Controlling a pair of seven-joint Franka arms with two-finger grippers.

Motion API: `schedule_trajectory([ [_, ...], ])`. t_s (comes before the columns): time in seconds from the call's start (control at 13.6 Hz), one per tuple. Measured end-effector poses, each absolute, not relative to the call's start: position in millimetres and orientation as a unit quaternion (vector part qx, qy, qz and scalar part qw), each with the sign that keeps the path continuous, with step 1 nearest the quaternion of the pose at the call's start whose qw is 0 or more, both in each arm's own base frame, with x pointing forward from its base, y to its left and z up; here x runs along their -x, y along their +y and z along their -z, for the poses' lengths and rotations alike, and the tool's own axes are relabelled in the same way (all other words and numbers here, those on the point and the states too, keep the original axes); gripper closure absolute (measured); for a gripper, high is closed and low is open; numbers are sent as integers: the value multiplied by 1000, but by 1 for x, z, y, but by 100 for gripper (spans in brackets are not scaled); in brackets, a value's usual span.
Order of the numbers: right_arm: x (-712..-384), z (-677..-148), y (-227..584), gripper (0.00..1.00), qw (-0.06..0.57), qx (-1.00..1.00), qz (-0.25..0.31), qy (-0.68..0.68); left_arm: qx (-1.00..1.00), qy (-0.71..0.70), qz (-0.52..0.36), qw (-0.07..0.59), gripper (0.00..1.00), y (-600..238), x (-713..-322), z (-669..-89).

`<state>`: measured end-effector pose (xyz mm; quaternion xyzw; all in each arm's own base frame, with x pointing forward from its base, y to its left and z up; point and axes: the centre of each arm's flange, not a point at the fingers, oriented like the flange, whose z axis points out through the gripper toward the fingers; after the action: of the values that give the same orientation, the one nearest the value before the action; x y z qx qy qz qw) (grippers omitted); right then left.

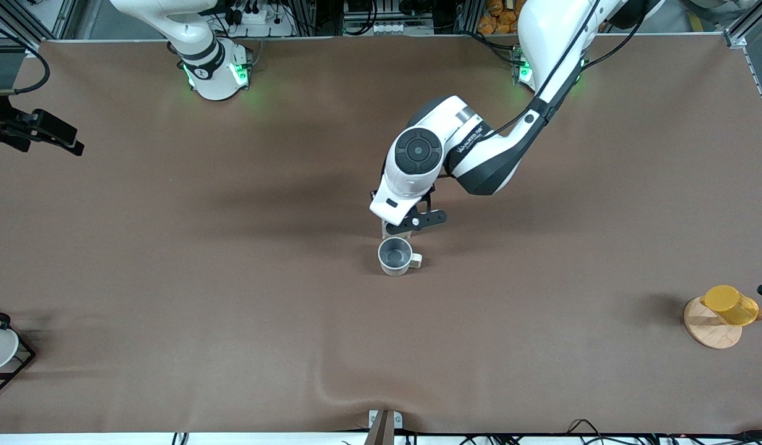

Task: Place milk next to cup

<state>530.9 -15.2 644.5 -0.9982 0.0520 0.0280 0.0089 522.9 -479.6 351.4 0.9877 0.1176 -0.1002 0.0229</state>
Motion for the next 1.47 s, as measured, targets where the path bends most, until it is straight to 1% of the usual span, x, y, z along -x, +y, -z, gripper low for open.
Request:
schedule_trajectory([
  [0.07, -531, -644, -16, 0, 9, 998, -28, 54, -988, 119, 98, 25, 50, -480, -524, -351],
  [0.15, -531, -644, -17, 0, 8, 998, -28, 56, -988, 120, 97, 25, 50, -479, -526, -349],
  [0.22, -531, -644, -19, 0, 8, 998, -28, 58, -988, 122, 96, 25, 45, -478, -527, -347],
  [0.44, -530, -644, -21, 0, 8, 998, -30, 61, -988, 125, 85, 36, 12, -478, -534, -355],
  [0.51, -530, -644, -21, 0, 8, 998, -34, 61, -988, 126, 79, 43, 4, -479, -537, -365],
  [0.59, -529, -643, -21, 0, 8, 997, -37, 61, -988, 127, 70, 50, 0, -478, -539, -378],
  [0.81, -525, -642, -21, 0, 7, 997, -51, 60, -988, 132, 34, 70, 0, -467, -543, -439],
  [1.03, -524, -641, -23, 0, 7, 996, -54, 64, -986, 151, -2, 69, 0, -416, -558, -505],
  [1.25, -523, -641, -31, 0, 7, 996, -57, 72, -986, 156, -30, 48, 0, -304, -585, -576],
  [1.47, -522, -640, -37, 0, 8, 995, -62, 77, -988, 148, -37, 25, 0, -193, -603, -611],
])
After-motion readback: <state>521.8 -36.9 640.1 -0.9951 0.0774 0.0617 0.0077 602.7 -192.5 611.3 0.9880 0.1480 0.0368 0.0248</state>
